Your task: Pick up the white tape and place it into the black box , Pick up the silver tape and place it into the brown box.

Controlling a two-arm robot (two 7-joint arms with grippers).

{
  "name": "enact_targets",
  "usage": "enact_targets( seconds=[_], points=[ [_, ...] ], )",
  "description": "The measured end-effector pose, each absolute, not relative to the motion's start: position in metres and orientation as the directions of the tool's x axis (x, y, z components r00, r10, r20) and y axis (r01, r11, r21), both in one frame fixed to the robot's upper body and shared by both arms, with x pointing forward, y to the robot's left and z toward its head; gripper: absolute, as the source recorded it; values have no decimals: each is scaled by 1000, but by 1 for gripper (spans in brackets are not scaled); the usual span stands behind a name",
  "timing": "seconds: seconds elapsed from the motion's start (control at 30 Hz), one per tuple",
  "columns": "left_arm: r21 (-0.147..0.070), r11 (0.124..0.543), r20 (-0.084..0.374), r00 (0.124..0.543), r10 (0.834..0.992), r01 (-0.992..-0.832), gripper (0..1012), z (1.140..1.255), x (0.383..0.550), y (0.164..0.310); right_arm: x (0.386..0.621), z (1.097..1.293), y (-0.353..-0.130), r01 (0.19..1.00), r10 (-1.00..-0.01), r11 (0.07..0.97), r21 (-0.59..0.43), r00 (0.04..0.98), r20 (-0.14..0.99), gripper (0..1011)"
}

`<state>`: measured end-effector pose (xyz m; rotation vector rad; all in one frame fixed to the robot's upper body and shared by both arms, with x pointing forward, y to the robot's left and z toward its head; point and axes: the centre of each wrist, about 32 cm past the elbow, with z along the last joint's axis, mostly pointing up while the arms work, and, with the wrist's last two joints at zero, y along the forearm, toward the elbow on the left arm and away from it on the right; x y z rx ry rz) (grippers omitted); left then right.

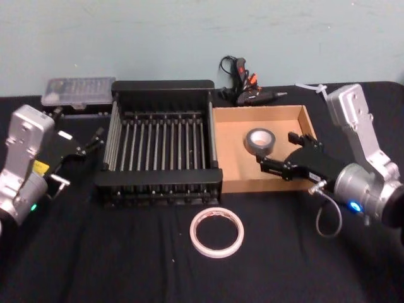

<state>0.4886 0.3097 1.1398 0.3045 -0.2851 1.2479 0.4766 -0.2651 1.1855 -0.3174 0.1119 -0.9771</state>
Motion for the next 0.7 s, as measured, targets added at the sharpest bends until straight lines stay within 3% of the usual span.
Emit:
enact_targets(
  seconds=[0.3,0.7],
  points=[
    [70,287,374,292,880,-955,1001,1140,489,310,444,1178,-268,773,-794,560,-299,603,73,1002],
    [70,287,374,292,880,-955,1001,1140,489,310,403,1148,-262,734,-738,618,-282,665,115,1002]
  ],
)
